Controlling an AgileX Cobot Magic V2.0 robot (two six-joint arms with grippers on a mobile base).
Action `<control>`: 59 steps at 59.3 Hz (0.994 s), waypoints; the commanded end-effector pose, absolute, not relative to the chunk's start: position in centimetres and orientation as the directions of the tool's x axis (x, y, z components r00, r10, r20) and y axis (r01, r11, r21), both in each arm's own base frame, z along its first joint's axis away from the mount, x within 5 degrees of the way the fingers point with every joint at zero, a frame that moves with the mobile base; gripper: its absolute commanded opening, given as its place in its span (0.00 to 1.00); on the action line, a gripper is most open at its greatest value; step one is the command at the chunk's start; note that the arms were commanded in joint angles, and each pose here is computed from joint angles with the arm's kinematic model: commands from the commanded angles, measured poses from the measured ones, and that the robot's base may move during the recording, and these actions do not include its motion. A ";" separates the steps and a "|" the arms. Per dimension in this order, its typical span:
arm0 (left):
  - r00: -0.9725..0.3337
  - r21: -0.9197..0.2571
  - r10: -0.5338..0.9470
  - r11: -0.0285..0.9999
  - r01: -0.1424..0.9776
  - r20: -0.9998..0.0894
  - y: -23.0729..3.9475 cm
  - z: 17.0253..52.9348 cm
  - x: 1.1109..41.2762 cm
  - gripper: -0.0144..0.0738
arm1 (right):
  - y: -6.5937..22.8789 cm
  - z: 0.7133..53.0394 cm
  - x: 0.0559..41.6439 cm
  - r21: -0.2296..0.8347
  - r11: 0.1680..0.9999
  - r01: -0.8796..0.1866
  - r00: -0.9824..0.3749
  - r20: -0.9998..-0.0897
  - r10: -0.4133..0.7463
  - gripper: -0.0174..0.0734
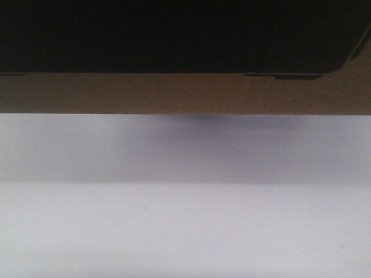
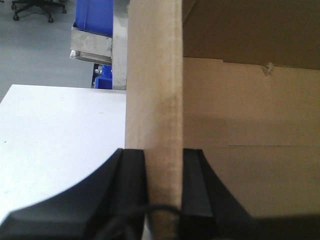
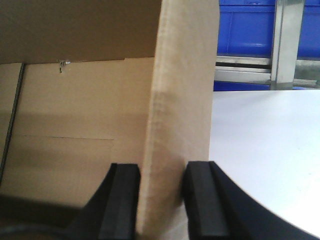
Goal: Grab box from left shelf to table start
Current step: 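Lower the box with both grippers onto the white table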
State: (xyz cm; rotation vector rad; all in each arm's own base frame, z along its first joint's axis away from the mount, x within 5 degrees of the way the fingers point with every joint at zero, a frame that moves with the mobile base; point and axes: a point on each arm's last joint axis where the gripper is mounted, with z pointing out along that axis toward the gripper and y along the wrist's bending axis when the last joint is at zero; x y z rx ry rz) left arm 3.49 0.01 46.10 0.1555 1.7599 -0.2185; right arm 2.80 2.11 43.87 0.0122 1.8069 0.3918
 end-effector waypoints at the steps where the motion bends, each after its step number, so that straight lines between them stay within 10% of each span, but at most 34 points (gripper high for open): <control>1: 0.060 -0.047 -0.063 0.972 0.231 -0.996 0.5 49.2 2.4 0.07 | 0.9 45.4 3.5 0.155 0.982 -0.105 -0.120 -0.983 0.142 0.25; 59: 0.095 -0.061 -0.088 0.965 0.254 -0.992 0.4 49.6 2.3 0.07 | 0.9 45.4 3.5 0.155 0.982 -0.105 -0.120 -0.983 0.142 0.25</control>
